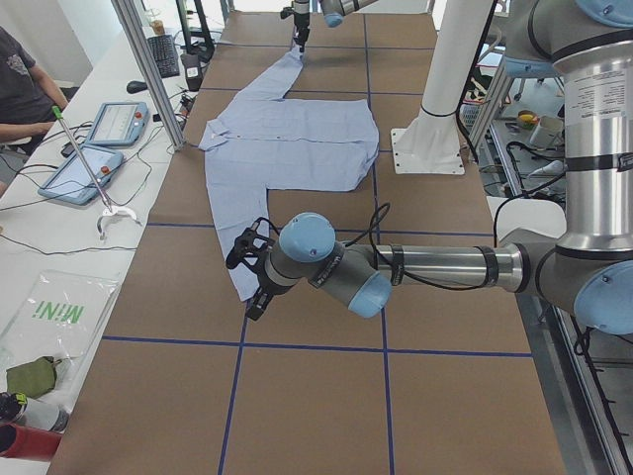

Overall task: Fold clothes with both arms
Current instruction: 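Carry the sleeve with the right gripper across the shirt toward the collar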

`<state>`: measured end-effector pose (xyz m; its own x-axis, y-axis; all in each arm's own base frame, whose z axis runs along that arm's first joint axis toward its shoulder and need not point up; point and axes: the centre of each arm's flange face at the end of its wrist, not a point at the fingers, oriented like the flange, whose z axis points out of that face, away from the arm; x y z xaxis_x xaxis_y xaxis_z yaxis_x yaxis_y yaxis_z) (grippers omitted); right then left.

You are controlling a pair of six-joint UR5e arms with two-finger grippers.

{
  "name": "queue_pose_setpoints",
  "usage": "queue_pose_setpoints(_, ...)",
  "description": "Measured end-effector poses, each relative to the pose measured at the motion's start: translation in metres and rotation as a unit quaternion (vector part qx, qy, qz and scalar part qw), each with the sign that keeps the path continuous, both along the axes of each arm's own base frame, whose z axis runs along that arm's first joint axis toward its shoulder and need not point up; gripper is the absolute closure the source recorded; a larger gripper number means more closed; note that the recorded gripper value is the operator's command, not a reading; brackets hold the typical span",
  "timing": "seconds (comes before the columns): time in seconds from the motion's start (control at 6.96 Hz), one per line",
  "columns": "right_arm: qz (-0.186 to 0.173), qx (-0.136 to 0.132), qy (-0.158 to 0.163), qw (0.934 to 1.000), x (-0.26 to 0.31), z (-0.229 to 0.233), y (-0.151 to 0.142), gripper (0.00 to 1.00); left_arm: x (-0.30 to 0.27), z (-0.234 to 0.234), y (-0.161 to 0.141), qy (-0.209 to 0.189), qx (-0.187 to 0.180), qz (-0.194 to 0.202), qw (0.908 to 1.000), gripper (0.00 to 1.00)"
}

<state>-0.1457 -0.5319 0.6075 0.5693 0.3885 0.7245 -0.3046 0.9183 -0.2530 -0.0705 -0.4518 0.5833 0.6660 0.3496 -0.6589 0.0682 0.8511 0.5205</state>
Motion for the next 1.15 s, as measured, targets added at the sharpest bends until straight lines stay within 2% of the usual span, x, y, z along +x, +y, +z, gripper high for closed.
queue_pose_setpoints(0.14, -0.003, 0.021, -0.013, 0.9997, -0.022, -0.048, -0.026, 1.0, 0.0, 0.0, 0.002, 0.0, -0.001, 0.0, 1.0, 0.01)
queue_pose_setpoints(0.43, -0.007, 0.027, -0.025, 0.9993, -0.106, -0.175, -0.078, 1.0, 0.0, -0.001, 0.004, 0.0, 0.001, 0.0, 1.0, 0.01)
queue_pose_setpoints(0.57, -0.001, 0.028, -0.026, 0.9993, -0.146, -0.233, -0.09, 1.0, 0.0, -0.001, 0.005, 0.0, 0.001, 0.0, 1.0, 0.01)
queue_pose_setpoints(0.86, 0.042, 0.015, -0.04, 0.9982, -0.227, -0.343, -0.107, 1.0, 0.0, -0.002, 0.005, 0.0, 0.001, 0.0, 1.0, 0.01)
queue_pose_setpoints(1.15, 0.072, 0.018, -0.046, 0.9962, -0.322, -0.439, -0.103, 1.0, 0.0, -0.004, 0.005, 0.0, 0.003, 0.0, 1.0, 0.01)
